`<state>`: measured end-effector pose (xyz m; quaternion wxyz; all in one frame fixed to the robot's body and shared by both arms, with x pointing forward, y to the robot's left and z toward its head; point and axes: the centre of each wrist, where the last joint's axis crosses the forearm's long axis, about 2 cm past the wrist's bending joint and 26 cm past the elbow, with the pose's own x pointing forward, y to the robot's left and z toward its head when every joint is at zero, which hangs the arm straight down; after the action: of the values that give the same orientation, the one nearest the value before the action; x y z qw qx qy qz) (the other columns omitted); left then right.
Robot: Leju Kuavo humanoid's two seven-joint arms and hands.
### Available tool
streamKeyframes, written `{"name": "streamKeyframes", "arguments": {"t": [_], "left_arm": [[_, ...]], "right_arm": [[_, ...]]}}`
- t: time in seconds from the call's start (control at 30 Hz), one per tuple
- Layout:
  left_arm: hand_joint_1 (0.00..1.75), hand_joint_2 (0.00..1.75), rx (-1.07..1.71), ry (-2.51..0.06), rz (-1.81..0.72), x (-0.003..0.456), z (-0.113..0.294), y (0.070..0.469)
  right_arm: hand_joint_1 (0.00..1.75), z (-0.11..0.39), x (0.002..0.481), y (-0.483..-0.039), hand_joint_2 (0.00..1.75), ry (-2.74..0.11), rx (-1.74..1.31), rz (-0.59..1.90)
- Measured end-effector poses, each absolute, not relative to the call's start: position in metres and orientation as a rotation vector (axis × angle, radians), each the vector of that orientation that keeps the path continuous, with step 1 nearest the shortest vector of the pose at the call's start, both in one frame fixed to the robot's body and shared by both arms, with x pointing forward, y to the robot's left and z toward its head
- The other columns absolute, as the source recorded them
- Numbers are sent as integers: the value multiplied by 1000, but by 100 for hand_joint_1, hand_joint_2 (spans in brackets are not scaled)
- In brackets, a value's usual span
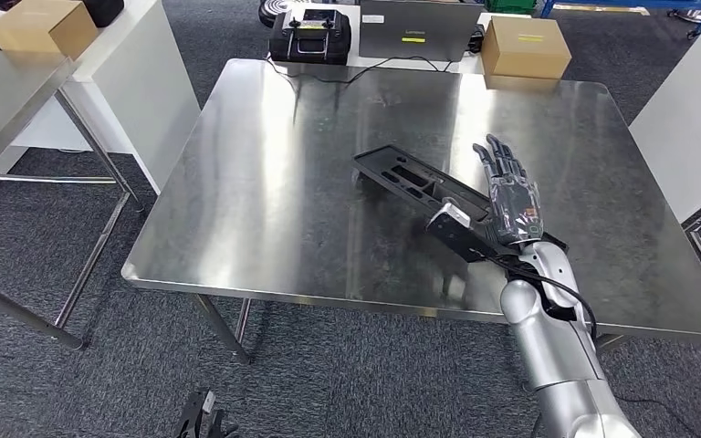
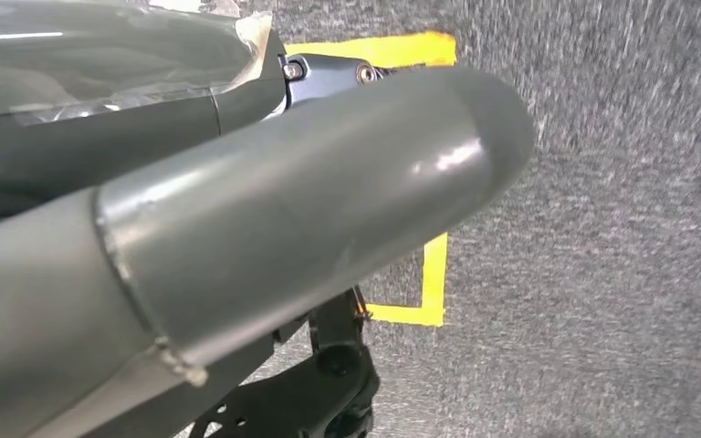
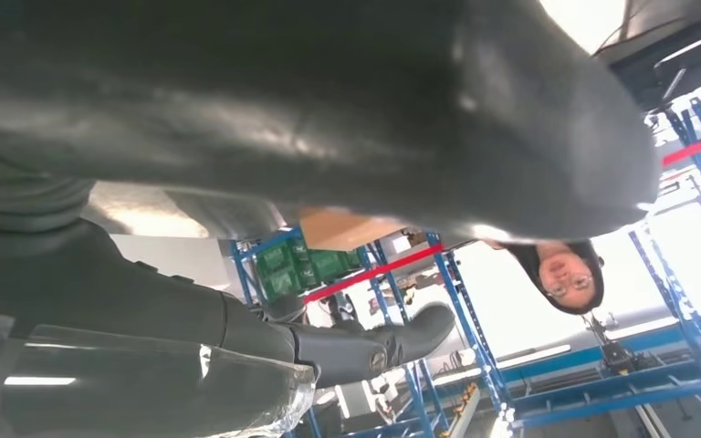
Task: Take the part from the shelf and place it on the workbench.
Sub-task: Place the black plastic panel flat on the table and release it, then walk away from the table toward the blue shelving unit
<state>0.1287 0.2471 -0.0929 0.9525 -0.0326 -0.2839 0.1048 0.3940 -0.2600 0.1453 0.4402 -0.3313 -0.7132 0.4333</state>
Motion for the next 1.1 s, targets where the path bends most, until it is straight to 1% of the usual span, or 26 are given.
{"name": "streamKeyframes", "arguments": {"t": [0.23,0.63,1.1], "left_arm": [[0,0,-70,-576,210,130,-93,247],[0,0,-72,-574,208,130,-93,247],[0,0,-63,-577,227,127,-93,248]], "right_arm": [[0,140,387,-263,0,-1758,-834,1075],[0,148,384,-260,0,-1802,-862,1064],[0,133,338,-247,0,-1888,-814,997]]}}
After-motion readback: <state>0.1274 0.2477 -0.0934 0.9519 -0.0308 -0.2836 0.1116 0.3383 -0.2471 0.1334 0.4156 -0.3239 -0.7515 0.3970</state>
